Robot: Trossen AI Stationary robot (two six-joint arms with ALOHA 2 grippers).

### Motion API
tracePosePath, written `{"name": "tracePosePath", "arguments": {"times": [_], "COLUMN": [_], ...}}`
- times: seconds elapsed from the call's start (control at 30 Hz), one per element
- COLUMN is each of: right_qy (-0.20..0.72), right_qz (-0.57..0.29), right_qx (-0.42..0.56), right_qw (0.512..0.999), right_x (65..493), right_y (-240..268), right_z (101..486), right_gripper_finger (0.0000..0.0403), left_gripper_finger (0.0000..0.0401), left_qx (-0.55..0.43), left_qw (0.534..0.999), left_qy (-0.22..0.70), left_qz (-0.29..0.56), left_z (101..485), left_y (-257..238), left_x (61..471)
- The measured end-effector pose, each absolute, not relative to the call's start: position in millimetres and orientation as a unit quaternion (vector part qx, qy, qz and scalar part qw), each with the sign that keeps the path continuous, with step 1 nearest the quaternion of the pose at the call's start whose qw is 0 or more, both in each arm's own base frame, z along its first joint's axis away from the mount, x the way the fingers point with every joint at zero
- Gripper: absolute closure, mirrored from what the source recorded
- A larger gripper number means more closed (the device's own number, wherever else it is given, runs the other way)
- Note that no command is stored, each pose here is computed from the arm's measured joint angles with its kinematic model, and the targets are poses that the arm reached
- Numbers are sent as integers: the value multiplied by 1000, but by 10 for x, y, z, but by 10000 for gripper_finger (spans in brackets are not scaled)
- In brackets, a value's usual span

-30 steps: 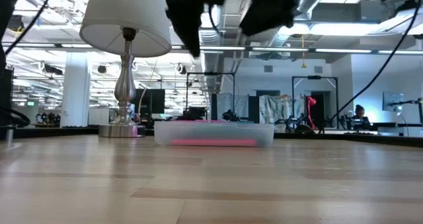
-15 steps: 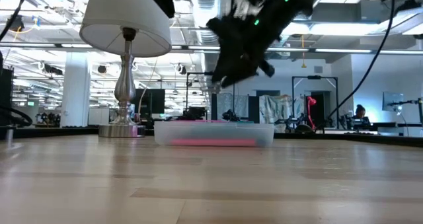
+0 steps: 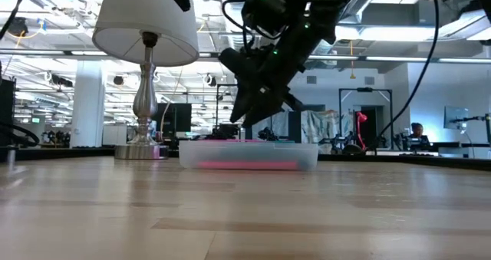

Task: Pick & place school supplies into a supply box
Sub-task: Move the supply box to the center of the table

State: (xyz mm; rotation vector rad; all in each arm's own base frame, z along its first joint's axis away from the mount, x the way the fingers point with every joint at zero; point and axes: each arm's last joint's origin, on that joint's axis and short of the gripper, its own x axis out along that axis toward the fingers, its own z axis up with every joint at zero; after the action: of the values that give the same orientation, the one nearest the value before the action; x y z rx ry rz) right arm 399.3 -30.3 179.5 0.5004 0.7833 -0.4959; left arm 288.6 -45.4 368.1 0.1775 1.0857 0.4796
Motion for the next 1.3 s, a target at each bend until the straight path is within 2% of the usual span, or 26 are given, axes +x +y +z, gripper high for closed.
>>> {"name": "tracePosePath", "arguments": {"times": [0.33,1.3], "right_qy": [420,457], "right_qz": [-248,-244], "right_qx": [223,210], "right_qw": [844,829], "right_x": [3955,3898], "right_y": [-260,-160], "right_z": [1651,1608], "right_gripper_finger": [269,269], "left_gripper_finger": [223,223], "left_qx": [87,80], "left_qw": [825,825], "left_qy": [509,501], "left_qz": [231,248], "left_z": [3682,3683], "left_y": [-457,-450], "left_x": [2883,2884]}}
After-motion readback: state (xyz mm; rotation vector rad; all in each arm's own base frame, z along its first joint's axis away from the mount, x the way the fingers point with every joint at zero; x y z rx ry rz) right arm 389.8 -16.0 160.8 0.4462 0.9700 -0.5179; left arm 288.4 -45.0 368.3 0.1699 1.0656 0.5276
